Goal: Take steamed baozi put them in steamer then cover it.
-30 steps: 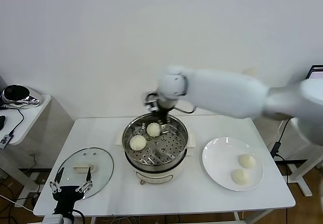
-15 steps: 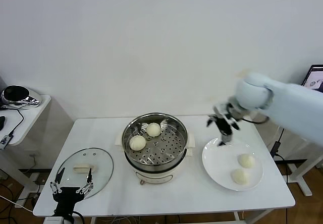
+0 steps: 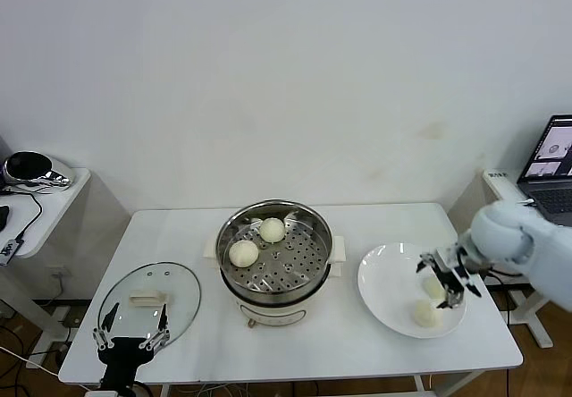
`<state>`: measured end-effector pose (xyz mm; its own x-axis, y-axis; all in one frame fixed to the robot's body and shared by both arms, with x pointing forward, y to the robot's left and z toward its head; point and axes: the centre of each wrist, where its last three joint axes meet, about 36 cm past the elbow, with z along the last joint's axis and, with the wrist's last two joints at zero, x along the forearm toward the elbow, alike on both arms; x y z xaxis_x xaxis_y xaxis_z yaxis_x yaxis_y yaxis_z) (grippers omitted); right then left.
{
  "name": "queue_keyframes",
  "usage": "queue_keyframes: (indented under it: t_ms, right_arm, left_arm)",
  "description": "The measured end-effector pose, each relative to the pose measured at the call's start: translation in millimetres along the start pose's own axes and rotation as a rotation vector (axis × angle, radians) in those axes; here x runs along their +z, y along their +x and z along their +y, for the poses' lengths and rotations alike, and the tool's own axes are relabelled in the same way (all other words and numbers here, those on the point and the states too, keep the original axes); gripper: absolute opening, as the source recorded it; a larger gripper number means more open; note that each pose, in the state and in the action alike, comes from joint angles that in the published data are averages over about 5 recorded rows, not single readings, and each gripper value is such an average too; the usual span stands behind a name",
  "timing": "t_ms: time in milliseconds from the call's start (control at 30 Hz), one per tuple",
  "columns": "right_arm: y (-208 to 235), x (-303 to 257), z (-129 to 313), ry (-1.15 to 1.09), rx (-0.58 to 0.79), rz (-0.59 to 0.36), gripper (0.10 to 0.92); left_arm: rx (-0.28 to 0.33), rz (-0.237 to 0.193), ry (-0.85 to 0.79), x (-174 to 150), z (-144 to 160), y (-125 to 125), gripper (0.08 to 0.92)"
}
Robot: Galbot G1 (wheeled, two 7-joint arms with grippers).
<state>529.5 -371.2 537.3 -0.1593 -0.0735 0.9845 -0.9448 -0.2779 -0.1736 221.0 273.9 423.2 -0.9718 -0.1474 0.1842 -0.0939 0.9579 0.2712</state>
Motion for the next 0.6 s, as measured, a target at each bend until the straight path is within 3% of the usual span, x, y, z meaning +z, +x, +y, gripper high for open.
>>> queue_keyframes:
  t_ms: [600]
  right_arm:
    - [-64, 12, 6, -0.063, -0.041, 0.014, 0.820]
  left_arm:
    - [-0.009, 0.004, -0.004, 1, 2, 2, 0.823]
